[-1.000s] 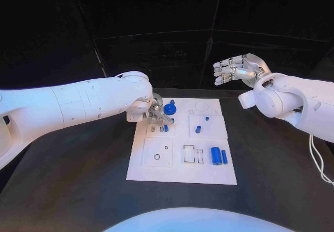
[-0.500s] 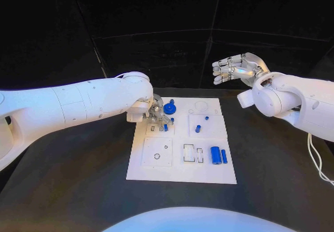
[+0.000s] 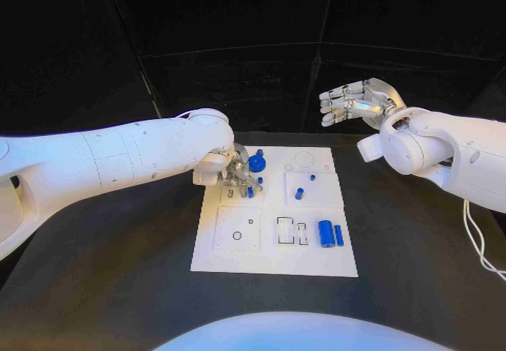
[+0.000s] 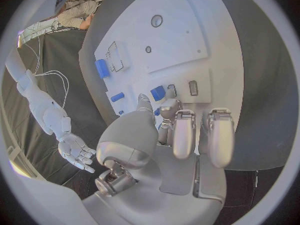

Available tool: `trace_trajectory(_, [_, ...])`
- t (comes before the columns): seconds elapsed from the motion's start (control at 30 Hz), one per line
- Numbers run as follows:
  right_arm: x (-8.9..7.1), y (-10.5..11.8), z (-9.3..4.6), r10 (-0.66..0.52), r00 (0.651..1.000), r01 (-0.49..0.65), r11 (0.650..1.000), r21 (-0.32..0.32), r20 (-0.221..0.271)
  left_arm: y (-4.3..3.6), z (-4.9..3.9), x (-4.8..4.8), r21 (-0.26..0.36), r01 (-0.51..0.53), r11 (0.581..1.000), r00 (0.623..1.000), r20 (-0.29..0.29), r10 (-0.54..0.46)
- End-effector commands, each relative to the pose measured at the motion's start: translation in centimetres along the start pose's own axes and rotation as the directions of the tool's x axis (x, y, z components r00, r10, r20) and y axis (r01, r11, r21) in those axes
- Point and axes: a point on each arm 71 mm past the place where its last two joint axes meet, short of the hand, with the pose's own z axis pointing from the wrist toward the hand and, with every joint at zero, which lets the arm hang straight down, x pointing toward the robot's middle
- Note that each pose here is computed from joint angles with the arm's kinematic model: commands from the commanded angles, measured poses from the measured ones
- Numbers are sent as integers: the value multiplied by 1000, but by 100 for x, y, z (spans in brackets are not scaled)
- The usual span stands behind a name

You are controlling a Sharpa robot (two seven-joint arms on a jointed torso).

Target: Assemble the parts on the task board

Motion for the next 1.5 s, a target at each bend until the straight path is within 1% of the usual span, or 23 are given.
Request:
trace_trajectory(0.03, [-3, 22, 7, 0, 1000, 0, 1000, -12, -2, -2, -1, 9, -9, -22, 1000, 1000, -15, 22])
trace_trajectory(0.23, [7, 24, 11, -5, 1000, 5, 1000, -13, -5, -22, 0, 13, -6, -23, 1000, 1000, -13, 23])
trace_trajectory(0.87, [13, 25, 12, -25, 1000, 25, 1000, -16, -14, -50, 0, 8, 0, -11, 1000, 1000, 8, 11])
trace_trajectory(1.3, [24, 26, 20, -25, 1000, 25, 1000, -17, -18, -54, -3, 13, 2, -11, 1000, 1000, 8, 11])
trace_trajectory(1.5, [23, 22, 24, -25, 999, 24, 1000, -14, -20, -38, -10, 14, 4, -1, 1000, 1000, 18, 1])
